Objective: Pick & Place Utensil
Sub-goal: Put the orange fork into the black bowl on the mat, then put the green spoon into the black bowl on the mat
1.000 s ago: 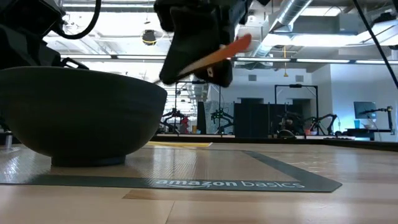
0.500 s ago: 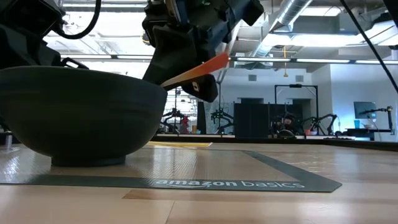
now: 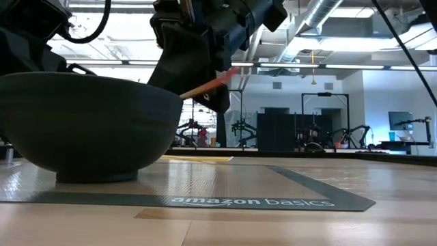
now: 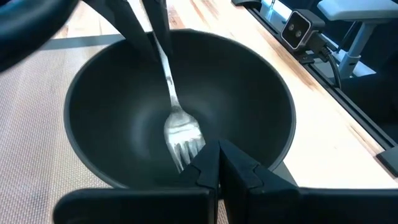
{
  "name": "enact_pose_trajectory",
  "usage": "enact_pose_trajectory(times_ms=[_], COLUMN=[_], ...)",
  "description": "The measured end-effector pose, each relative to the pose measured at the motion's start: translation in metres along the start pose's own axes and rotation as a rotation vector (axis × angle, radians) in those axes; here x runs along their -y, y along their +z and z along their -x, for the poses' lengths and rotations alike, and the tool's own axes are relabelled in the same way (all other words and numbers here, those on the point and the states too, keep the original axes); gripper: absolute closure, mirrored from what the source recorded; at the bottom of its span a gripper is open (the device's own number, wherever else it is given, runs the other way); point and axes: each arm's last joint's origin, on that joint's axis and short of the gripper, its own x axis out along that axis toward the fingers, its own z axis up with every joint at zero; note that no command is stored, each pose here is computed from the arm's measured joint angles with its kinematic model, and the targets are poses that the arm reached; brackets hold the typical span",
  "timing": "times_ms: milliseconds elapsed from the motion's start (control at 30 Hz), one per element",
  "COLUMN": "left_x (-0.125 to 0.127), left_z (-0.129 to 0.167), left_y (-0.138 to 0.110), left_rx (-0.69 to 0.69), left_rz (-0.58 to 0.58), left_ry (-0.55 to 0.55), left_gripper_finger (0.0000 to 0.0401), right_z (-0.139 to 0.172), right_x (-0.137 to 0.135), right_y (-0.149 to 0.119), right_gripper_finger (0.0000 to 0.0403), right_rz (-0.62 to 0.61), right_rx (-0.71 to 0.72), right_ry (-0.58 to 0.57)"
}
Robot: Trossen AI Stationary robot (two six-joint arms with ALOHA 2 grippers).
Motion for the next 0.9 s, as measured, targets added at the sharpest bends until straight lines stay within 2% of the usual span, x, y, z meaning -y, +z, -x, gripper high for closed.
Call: enact_pose_trajectory(times_ms=[167,500,633,767,900], left_x=[0.000,0.000,0.000,0.000,0.001], left_z=[0.000,0.000,0.000,0.000,0.000], left_y=[0.000,0.000,0.000,0.001,0.003], left_rx=[0.000,0.001,0.002,0.007,0.034], left_rz=[0.000,0.000,0.000,0.001,0.006], left_ry=[0.000,0.000,0.000,-0.001,-0.006], left_gripper_finger=[0.0396,0.0396,0.0396,0.0396,0.0396], right_z=[0.001,0.006,0.018,0.036,0.057], right_x=[0.002,-0.002,-0.012,-0.027,-0.045], right_y=[0.002,0.006,0.017,0.027,0.035], right_gripper_finger=[0.0337,0.0337,0.0337,0.0337,0.0337], right_rz=[-0.002,-0.030,0.035,0.049,0.045], right_rx=[0.011,0.019,-0.025,-0.075,-0.084], right_ry=[0.001,0.011,0.019,-0.032,-0.130])
